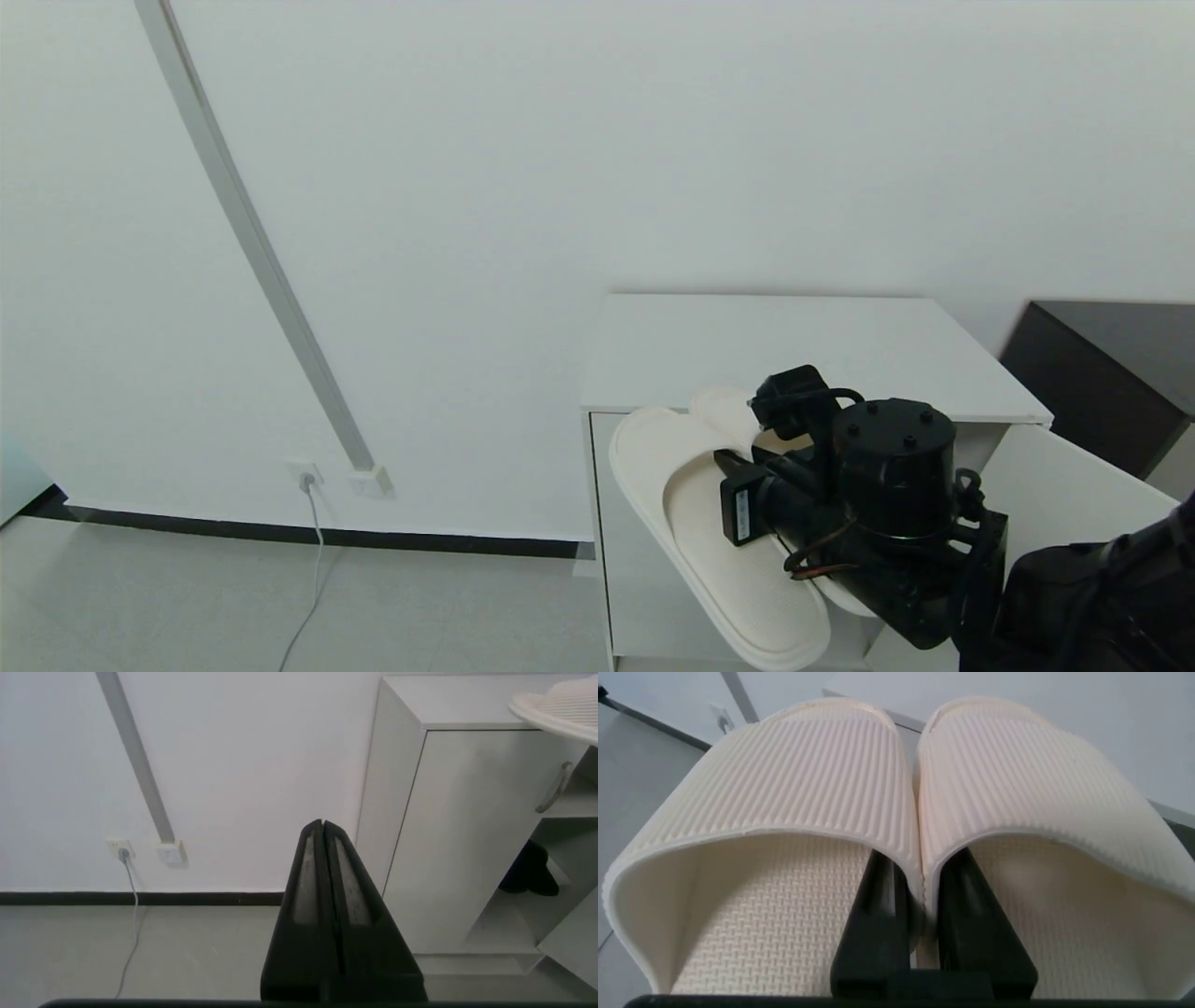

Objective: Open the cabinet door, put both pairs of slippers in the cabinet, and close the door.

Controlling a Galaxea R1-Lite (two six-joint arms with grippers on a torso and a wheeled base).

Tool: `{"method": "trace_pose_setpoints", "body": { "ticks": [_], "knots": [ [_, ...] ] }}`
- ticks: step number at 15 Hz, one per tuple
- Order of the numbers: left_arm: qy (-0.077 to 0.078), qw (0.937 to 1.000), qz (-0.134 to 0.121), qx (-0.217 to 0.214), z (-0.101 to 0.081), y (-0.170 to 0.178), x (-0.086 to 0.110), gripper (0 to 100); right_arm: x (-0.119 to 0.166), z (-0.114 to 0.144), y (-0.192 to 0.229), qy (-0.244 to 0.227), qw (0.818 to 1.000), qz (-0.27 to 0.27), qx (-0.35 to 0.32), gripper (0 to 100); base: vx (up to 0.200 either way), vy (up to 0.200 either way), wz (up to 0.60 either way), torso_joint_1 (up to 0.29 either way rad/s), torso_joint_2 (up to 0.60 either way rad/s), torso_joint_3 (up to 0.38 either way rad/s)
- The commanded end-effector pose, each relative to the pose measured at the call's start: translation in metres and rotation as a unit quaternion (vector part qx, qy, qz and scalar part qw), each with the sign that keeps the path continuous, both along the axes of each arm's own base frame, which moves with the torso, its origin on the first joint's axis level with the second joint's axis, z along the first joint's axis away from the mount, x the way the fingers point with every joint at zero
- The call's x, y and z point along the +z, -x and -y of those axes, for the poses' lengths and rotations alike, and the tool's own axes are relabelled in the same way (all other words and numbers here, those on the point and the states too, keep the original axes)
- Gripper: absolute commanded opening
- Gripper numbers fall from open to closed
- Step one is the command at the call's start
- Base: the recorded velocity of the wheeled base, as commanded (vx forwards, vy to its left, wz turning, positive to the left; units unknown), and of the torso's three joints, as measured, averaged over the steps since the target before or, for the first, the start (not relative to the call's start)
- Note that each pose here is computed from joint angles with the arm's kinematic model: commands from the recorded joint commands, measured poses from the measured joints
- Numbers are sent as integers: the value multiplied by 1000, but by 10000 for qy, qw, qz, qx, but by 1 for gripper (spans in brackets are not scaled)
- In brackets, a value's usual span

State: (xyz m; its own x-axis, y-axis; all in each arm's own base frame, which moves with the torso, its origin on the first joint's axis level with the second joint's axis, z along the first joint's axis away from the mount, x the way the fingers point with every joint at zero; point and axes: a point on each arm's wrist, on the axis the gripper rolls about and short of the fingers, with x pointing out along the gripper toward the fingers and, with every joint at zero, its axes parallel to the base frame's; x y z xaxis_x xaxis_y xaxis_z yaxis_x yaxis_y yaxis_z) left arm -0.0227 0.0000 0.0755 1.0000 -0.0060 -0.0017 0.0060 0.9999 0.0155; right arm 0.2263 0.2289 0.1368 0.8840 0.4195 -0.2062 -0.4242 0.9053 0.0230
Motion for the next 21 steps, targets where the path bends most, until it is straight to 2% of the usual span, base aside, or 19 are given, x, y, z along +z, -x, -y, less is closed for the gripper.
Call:
{"method": "trace_pose_setpoints", "body": {
  "ticks": [1, 20, 21],
  "knots": [
    [1, 10000, 1, -9, 0, 0, 0, 0, -1, 0, 0, 16, 10000, -15, -3, 0, 0, 0, 0, 0, 0, 0],
    [1, 10000, 1, -1, 0, 0, 0, 0, -6, 3, 6, -7, 10000, 13, 37, 0, 0, -200, 0, 2, 3, 1],
    [1, 10000, 1, -9, 0, 0, 0, 0, -6, 3, 7, -7, 10000, 13, 45, 0, 0, 0, 0, 0, 0, 0]
  ]
}}
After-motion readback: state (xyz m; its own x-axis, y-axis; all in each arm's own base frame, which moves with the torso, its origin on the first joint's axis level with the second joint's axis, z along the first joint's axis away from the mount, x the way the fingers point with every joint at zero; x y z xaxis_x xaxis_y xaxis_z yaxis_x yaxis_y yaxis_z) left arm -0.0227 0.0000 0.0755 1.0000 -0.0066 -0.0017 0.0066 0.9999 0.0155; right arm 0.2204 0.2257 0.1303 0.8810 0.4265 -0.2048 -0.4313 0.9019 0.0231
